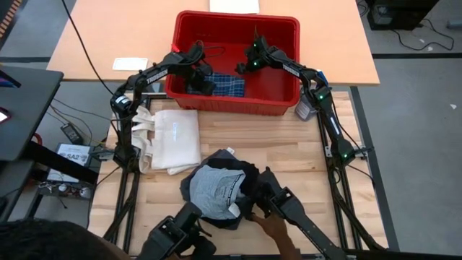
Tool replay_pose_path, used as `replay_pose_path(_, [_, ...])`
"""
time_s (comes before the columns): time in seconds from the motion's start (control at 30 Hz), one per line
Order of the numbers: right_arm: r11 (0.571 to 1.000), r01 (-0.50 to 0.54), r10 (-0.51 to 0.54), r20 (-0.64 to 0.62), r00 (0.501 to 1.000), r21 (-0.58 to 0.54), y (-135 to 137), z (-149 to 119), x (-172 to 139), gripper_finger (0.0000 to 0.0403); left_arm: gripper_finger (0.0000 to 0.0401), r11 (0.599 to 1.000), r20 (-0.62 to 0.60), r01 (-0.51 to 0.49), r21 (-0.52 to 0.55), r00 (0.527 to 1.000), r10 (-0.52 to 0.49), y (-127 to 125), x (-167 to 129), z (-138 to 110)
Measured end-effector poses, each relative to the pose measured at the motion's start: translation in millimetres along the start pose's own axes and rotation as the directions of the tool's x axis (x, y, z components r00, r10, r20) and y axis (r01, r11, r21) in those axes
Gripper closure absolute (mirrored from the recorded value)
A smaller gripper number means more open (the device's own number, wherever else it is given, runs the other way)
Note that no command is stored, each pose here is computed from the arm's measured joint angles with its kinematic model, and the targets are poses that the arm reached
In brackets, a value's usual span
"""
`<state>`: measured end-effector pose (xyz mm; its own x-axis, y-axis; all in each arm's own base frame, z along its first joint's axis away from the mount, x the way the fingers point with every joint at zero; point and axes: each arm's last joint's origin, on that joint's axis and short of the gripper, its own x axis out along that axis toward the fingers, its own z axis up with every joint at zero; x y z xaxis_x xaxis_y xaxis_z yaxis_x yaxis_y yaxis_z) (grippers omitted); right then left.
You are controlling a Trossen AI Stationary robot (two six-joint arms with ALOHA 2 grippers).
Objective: Sort clothes
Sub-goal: Remove the blue pants from the red bin
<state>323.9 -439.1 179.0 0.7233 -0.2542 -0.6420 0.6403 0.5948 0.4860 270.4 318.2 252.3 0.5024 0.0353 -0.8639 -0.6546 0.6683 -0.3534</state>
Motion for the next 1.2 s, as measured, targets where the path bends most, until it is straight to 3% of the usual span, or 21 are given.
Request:
replay_pose_path(0.17, [0.997, -0.077, 0.079, -0.109, 0.991, 0.021, -1.3, -18.2, 7.1, 0.0138, 0.0225, 1.000, 0.015, -0.016, 0.009, 1.000, 0.016, 0.5, 0.0, 1.4])
replay_pose_path(0.47, [0.968, -0.252, 0.246, -0.232, 0.941, 0.000, 22.1, -33.3, 16.8, 0.0144, 0.0225, 0.998, 0.030, -0.048, 0.030, 0.998, 0.047, 1.7, -0.2, 2.9])
replay_pose_path(0.77, [0.993, -0.109, 0.092, -0.271, 0.958, -0.047, 21.4, -39.7, 17.1, 0.0214, 0.0225, 0.998, 0.030, -0.047, 0.029, 0.998, 0.046, 1.8, 0.1, 3.0])
replay_pose_path(1.03, [0.998, -0.062, 0.052, -0.264, 0.963, -0.029, 10.2, -37.1, 12.1, 0.0378, 0.0225, 0.999, 0.029, -0.046, 0.027, 0.999, 0.046, 1.9, 0.4, 3.0])
replay_pose_path(1.2, [1.000, -0.024, 0.024, -0.257, 0.966, 0.004, 7.4, -34.5, 7.4, 0.0374, 0.0225, 0.999, 0.042, -0.047, 0.028, 0.998, 0.045, 2.8, -4.8, 3.0])
